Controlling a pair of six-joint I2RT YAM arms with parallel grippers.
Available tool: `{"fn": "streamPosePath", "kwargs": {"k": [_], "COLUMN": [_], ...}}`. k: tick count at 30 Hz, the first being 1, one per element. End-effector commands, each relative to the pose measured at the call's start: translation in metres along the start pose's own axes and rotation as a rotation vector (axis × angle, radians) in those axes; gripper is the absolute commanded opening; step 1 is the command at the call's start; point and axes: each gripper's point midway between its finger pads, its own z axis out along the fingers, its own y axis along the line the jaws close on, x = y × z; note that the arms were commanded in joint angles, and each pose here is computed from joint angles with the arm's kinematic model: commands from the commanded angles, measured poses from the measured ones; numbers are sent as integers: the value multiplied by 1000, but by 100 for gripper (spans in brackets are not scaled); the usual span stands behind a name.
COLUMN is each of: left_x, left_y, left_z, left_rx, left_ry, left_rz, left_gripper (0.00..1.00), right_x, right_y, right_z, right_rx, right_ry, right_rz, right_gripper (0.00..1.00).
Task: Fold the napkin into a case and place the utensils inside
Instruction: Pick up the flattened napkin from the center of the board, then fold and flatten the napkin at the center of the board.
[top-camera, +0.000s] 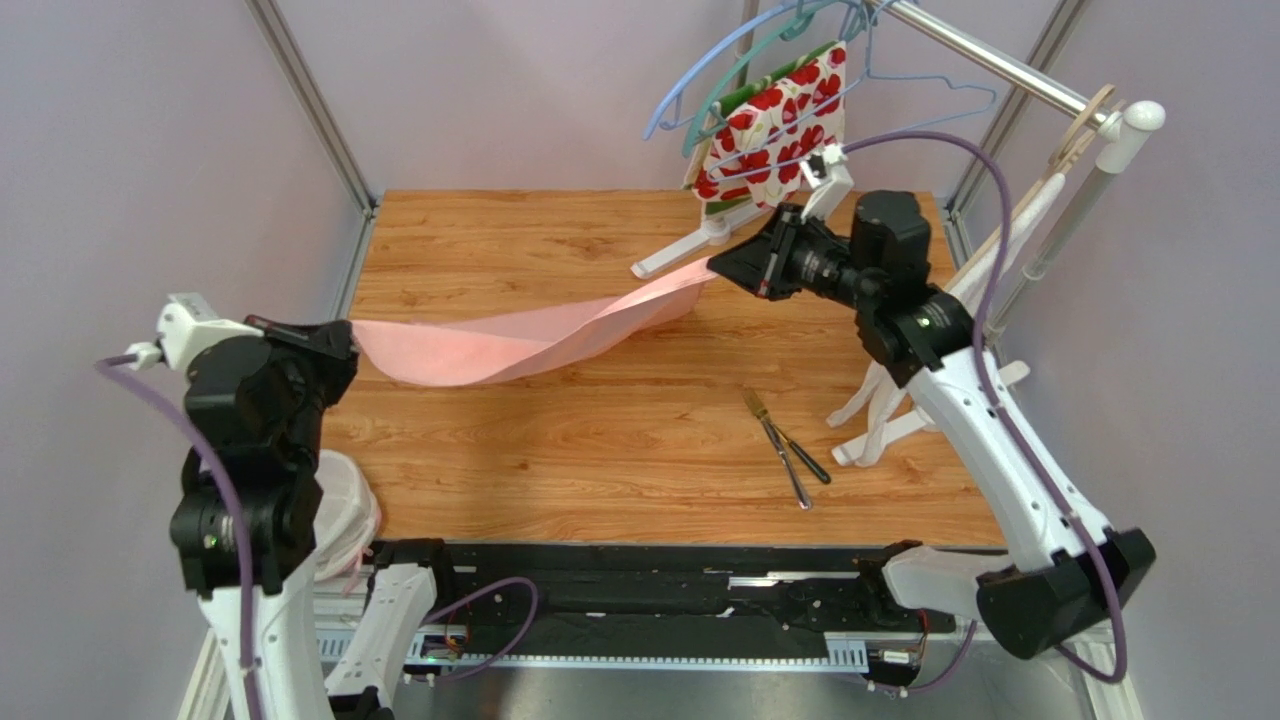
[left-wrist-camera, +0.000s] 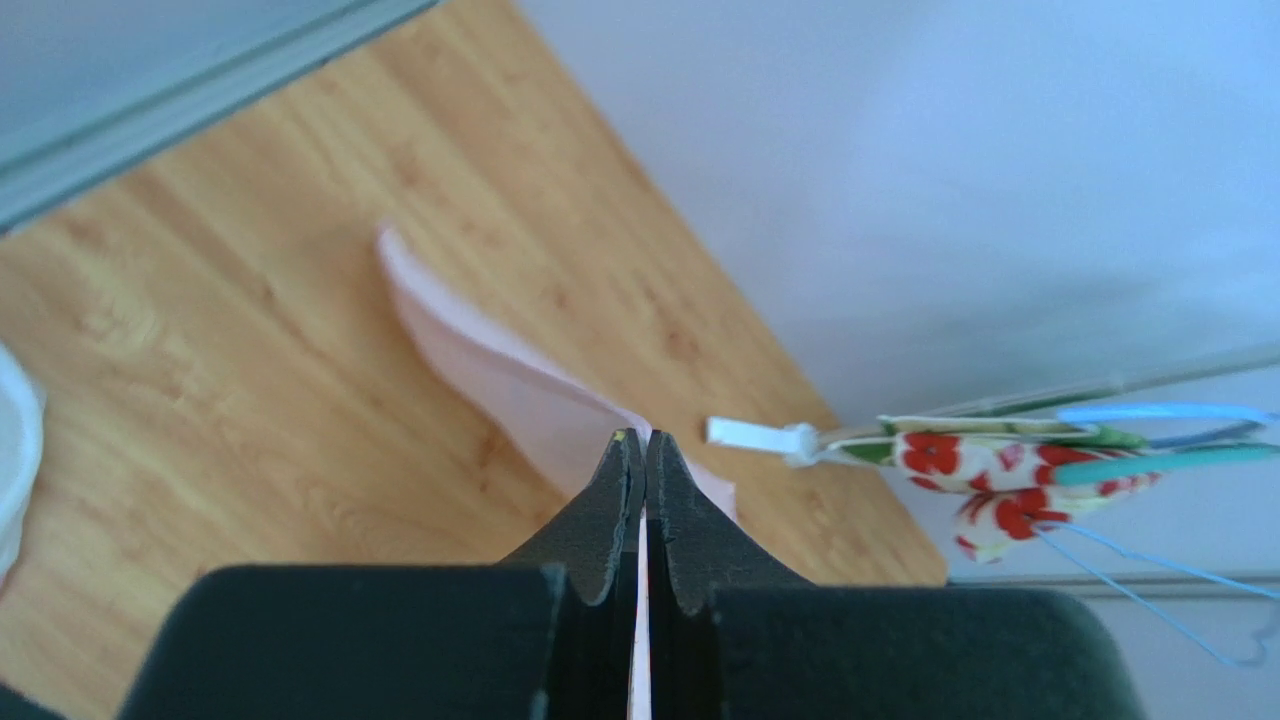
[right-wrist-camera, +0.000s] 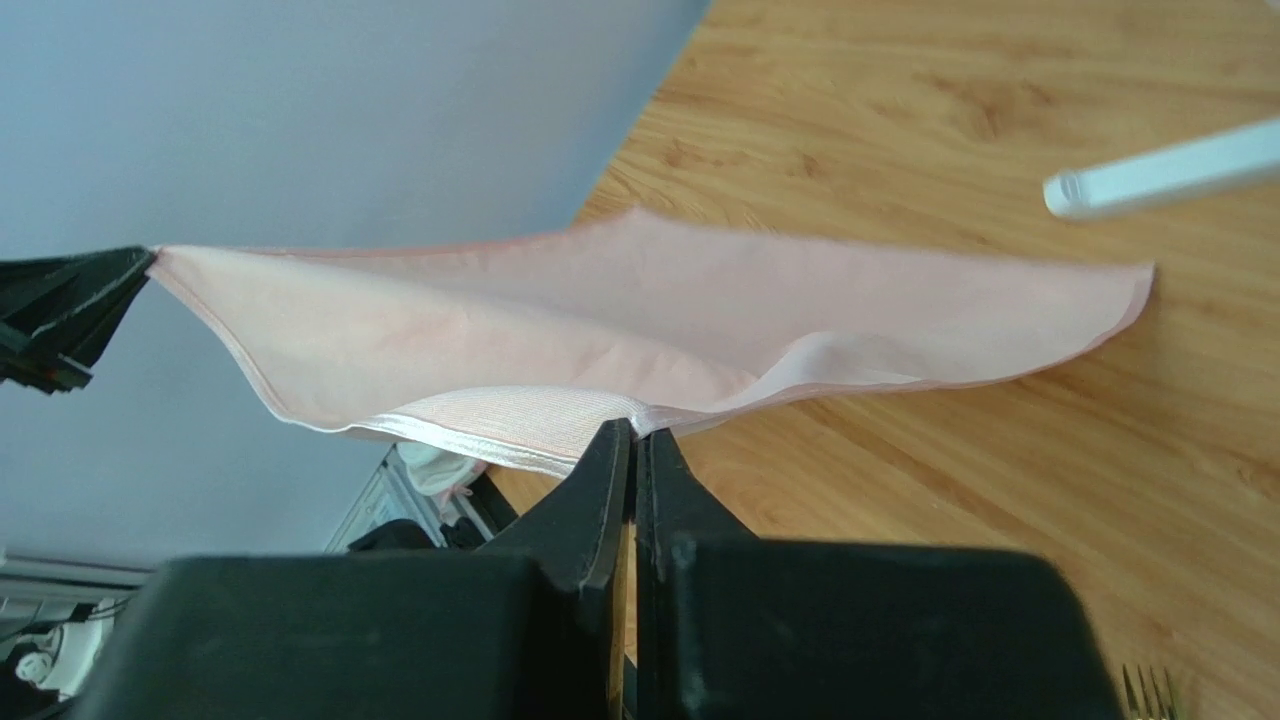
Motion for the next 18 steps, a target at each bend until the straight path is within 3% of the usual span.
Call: {"fn": "streamPosePath", "kwargs": {"k": [1,5,11,15,18], "left_x": [-65,-105,-122,-123,-123], "left_y": [-46,-56,-40,-35,-33], "left_z": [-65,-132,-185,-193,-182], "left_rx": [220,319,357,379,356], "left_ry": [-213,-379,-503,-502,-500], "left_rz": [73,100,78,76,97], "left_gripper": [0,0,0,0,0], "right_x": [-26,-27,-30,-17,-10], "right_y": [70,104,148,159,147], "right_z": [-59,-95,-165,-197,-195], "right_rx": [-172,-248,-305,-329,-296], "right_ry": [-91,-91,-187,-235,-250], "right_rz": [-132,-161,-236,-233,-181], "right_gripper": [0,0,0,0,0]}}
